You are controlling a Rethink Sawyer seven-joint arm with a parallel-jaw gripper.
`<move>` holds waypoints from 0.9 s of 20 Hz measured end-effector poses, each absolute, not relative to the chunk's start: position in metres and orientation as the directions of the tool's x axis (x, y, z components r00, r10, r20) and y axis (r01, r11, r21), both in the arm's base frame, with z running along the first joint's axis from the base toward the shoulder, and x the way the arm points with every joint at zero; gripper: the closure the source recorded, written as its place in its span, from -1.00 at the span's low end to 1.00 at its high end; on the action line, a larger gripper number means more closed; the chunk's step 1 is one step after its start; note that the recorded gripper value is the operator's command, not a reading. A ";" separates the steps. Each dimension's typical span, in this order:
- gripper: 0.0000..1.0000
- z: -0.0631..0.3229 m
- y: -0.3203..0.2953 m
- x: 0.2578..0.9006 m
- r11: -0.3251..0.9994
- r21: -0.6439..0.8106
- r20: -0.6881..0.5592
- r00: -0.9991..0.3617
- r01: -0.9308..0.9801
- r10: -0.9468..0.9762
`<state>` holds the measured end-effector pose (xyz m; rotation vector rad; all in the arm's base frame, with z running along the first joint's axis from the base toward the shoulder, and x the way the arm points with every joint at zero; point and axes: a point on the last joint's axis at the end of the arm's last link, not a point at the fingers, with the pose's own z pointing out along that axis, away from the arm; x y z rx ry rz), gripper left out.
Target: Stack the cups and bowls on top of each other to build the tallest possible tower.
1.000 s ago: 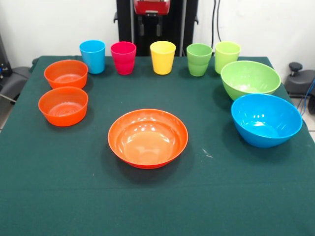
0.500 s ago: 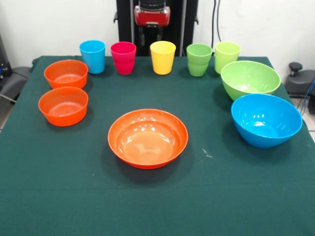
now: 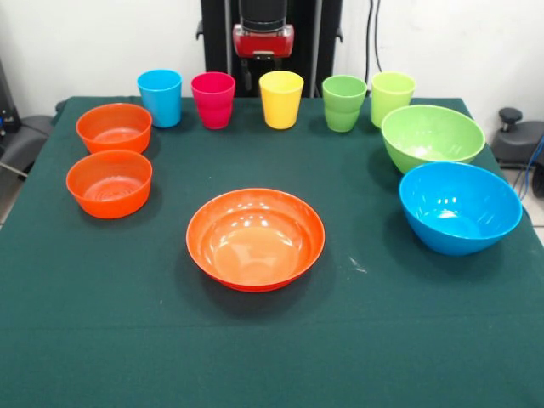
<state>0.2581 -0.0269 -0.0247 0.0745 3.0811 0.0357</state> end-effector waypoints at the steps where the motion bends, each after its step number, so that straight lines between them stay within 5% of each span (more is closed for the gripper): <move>1: -1.00 -0.025 -0.027 0.257 0.999 0.025 -0.056 -0.997 0.048 0.049; 18: -1.00 0.030 -0.054 0.294 0.993 -0.025 -0.125 -0.985 0.119 0.115</move>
